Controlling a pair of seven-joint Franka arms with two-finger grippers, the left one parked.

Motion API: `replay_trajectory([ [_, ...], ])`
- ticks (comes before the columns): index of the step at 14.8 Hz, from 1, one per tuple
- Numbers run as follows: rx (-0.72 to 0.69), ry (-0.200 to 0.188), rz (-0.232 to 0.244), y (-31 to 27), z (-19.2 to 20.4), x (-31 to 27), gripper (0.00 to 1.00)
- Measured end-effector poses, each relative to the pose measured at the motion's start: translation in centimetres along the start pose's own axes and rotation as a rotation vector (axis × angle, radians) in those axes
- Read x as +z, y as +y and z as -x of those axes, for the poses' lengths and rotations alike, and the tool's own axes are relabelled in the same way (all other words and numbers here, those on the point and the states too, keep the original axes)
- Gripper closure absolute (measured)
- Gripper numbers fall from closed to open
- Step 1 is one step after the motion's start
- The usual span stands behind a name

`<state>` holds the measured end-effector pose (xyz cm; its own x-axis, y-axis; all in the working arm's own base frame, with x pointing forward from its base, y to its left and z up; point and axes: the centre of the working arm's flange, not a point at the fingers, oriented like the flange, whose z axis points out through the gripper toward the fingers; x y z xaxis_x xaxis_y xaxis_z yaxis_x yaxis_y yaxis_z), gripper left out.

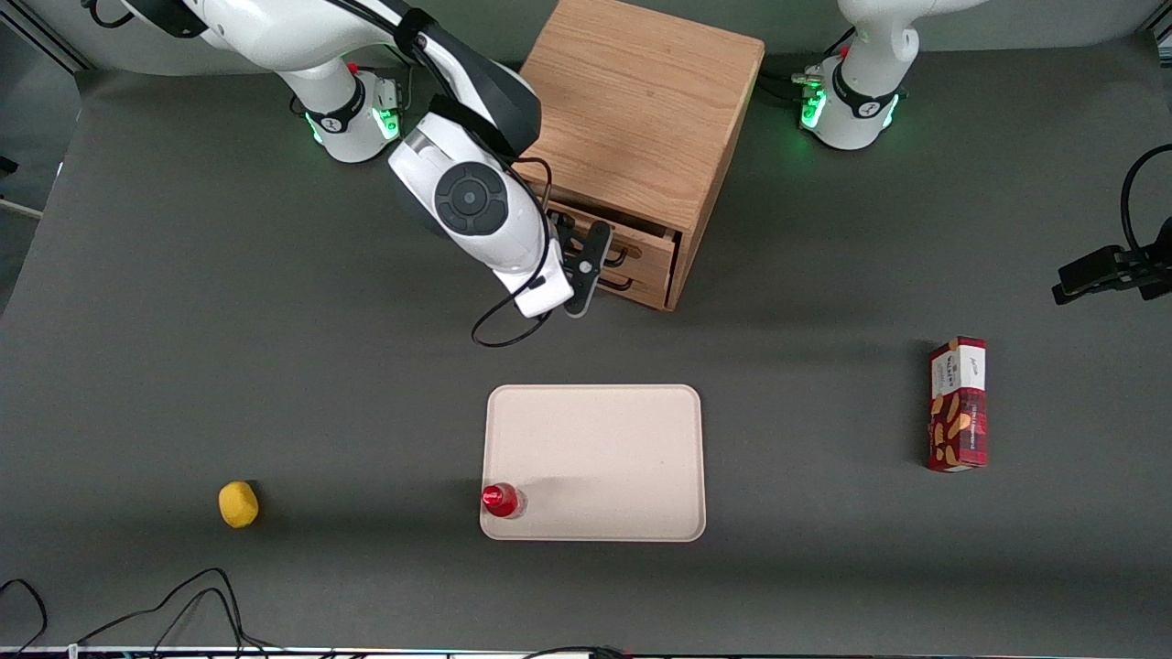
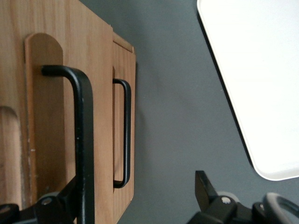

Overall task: Open upper drawer
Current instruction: 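Pull the upper drawer handle outward from the cabinet with the right gripper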

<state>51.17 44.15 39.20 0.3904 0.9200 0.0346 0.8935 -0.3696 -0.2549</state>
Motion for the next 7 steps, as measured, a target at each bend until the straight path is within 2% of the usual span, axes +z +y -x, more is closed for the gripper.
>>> replay_trajectory([
  [7,0.023,0.027,0.003,3.3,0.4,-0.5,0.0],
])
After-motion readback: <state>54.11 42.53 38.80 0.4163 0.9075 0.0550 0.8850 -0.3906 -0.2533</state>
